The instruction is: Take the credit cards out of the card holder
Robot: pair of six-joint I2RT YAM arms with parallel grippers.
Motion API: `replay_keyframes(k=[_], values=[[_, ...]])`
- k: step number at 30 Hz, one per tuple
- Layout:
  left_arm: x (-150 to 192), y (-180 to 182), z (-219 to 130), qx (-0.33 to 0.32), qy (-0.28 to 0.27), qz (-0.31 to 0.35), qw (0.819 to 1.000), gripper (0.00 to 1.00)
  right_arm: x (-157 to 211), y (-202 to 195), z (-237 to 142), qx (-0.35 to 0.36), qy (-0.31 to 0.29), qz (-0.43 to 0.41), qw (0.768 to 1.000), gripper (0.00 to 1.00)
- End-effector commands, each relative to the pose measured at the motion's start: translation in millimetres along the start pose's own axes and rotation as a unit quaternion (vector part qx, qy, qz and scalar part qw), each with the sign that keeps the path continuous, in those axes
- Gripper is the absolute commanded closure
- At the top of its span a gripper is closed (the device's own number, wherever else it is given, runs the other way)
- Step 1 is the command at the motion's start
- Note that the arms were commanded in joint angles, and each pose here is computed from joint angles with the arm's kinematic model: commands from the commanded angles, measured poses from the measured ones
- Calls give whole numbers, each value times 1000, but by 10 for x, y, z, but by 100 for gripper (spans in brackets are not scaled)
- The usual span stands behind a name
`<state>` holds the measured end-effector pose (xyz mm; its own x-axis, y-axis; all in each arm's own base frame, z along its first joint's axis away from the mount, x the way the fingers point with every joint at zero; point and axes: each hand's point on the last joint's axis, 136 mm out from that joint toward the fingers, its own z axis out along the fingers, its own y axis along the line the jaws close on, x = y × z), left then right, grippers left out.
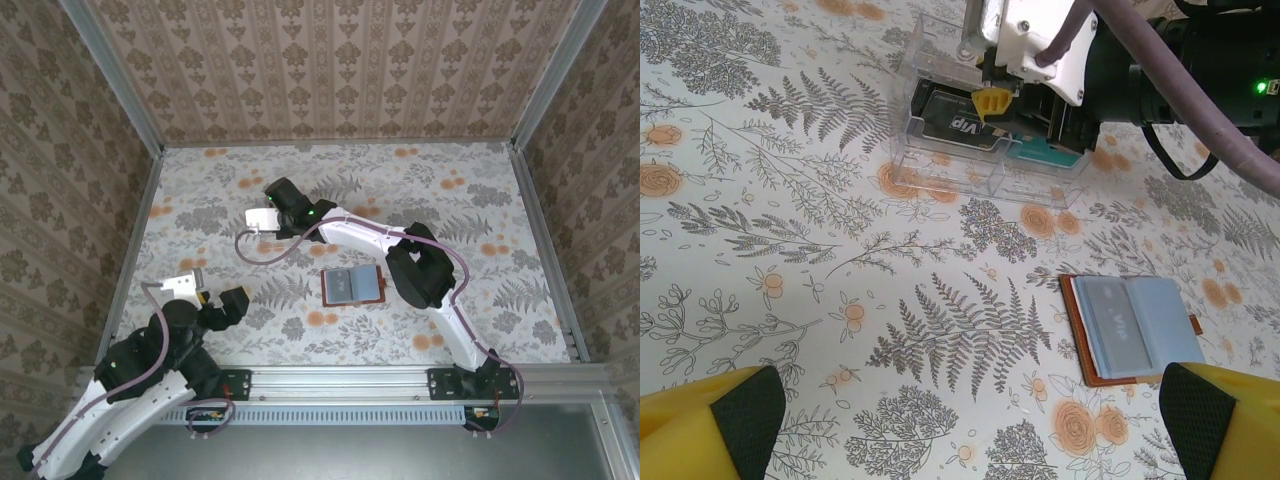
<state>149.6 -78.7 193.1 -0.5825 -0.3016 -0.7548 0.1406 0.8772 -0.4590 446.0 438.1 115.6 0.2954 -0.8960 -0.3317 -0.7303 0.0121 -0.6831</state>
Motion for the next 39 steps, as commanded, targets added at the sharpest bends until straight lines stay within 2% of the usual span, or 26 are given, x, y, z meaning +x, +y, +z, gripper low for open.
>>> replay_keyframes(k=[1, 14, 21, 26, 39], values=[[3, 4, 1, 4, -4, -6, 1000, 0, 51, 21, 113, 14, 14, -1, 1000, 68], [16, 13, 9, 3, -3, -6, 1000, 0, 61, 55, 151, 11, 16, -2, 1000, 68], [28, 16, 17, 3, -2, -7, 1000, 0, -55, -82, -70, 14, -7, 21, 1000, 67], [42, 4, 34, 6, -1, -8, 1000, 0, -173, 25, -248, -27, -41, 32, 998, 60], [27, 13, 0, 8, -4, -10, 1000, 0, -50, 231, -92, -50, -16, 25, 998, 54]])
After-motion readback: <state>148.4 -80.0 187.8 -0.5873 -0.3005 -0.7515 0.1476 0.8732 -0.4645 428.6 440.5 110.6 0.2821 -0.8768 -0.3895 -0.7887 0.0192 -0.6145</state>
